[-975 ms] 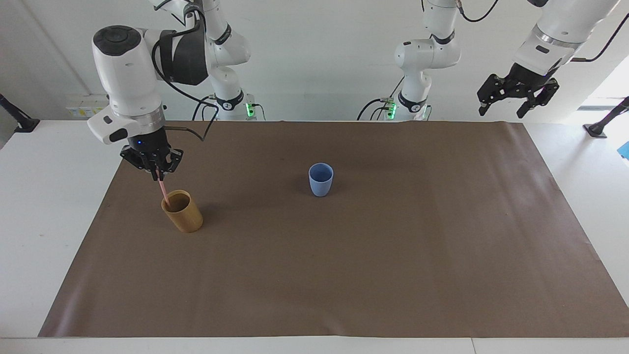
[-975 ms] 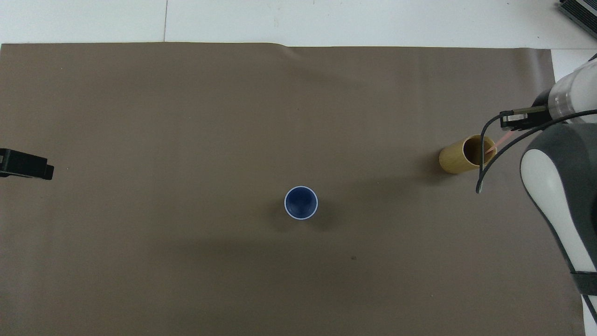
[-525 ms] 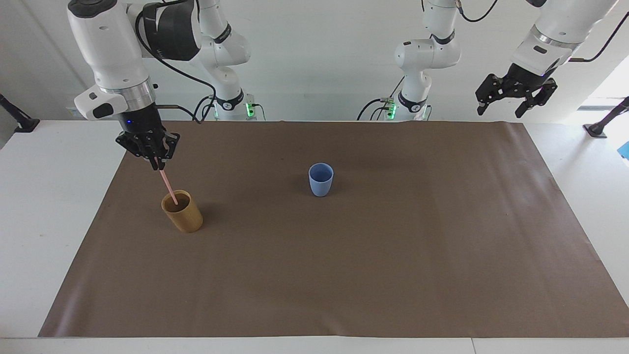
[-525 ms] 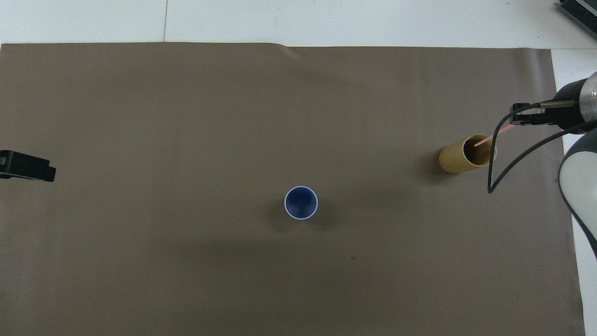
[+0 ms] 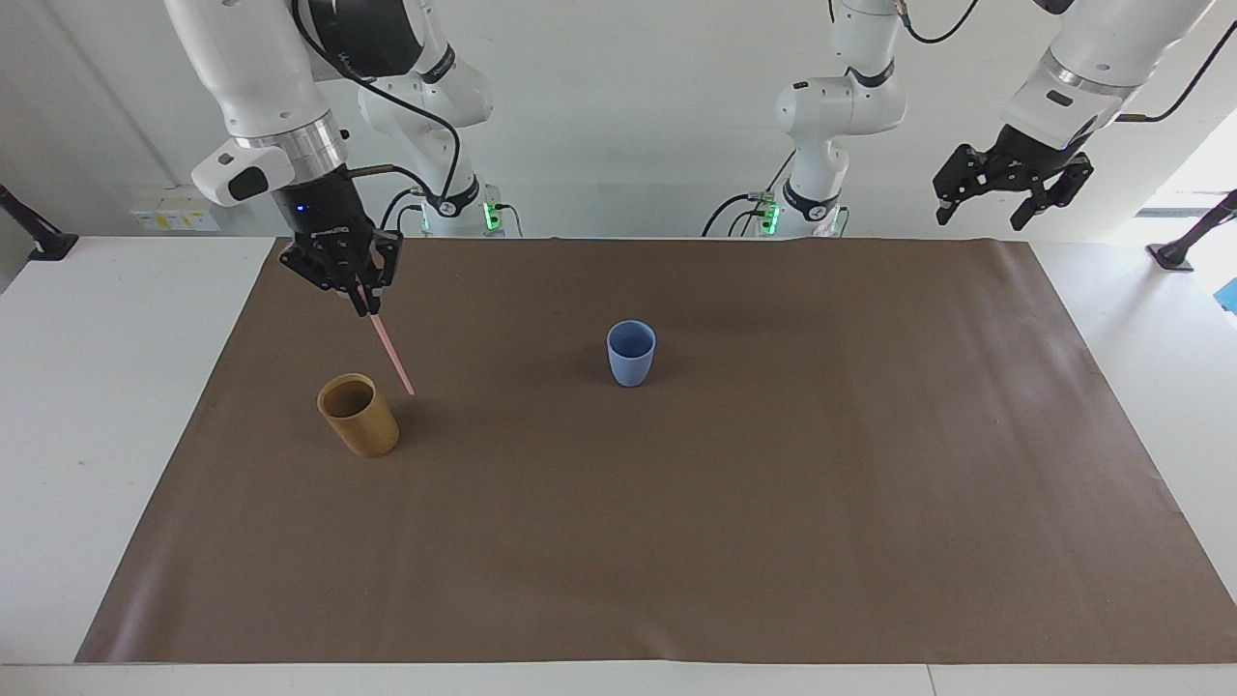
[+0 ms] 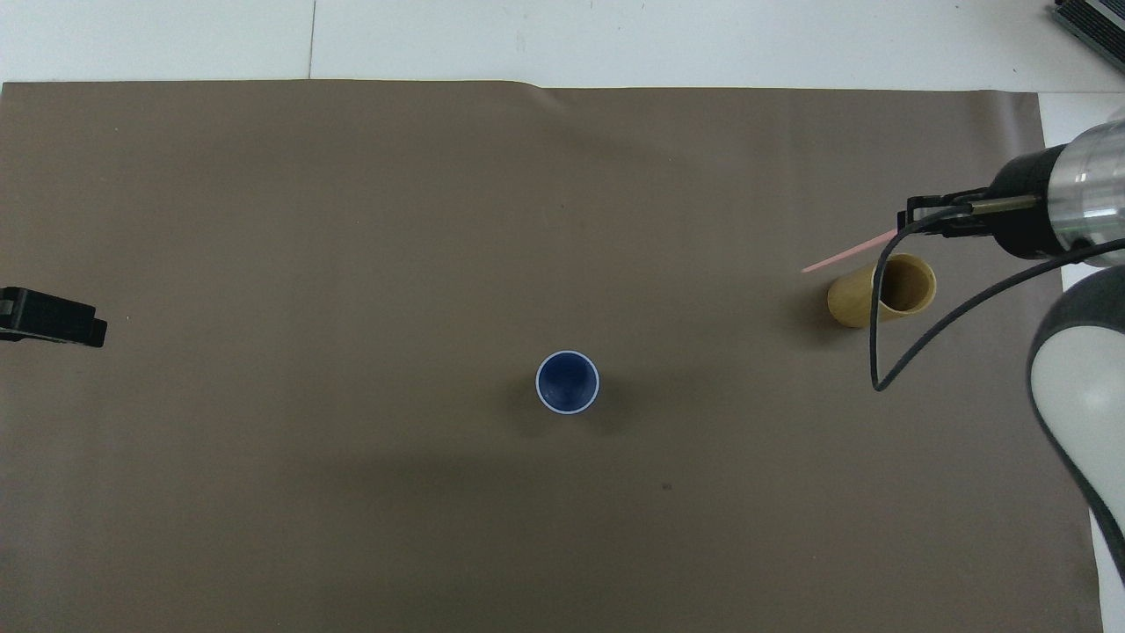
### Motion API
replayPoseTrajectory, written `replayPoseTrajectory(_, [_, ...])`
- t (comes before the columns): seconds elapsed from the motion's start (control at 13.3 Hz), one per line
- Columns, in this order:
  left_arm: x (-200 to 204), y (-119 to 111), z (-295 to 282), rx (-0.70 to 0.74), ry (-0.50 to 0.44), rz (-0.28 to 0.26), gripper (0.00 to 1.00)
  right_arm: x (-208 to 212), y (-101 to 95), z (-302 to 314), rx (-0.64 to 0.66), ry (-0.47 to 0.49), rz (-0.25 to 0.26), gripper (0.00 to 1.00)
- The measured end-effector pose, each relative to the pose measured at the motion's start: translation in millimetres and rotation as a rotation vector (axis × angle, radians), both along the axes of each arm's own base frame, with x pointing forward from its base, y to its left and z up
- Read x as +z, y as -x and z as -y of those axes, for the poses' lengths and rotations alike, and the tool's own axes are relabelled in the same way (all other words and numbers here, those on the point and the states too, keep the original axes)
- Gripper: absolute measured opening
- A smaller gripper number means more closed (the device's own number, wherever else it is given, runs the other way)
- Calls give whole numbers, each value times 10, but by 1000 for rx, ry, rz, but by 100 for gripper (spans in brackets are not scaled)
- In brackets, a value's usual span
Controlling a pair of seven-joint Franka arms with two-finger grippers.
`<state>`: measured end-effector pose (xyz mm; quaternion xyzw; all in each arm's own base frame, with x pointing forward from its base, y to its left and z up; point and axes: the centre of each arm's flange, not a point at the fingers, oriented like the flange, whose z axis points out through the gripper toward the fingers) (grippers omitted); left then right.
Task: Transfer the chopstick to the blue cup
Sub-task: 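Carry the pink chopstick with the right gripper over the blue cup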
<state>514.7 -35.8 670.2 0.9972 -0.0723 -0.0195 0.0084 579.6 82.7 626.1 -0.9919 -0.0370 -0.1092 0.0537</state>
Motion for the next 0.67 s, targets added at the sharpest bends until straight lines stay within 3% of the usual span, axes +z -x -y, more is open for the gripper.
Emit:
replayPoseTrajectory(0.3, [-2,3,6,-1,0,-2,100,57,196,-786,24,-29,-6,10])
replayPoseTrajectory(0.67, [-3,6,24,-5,0,-4,100,195,664,-1681,136,-46,0,10])
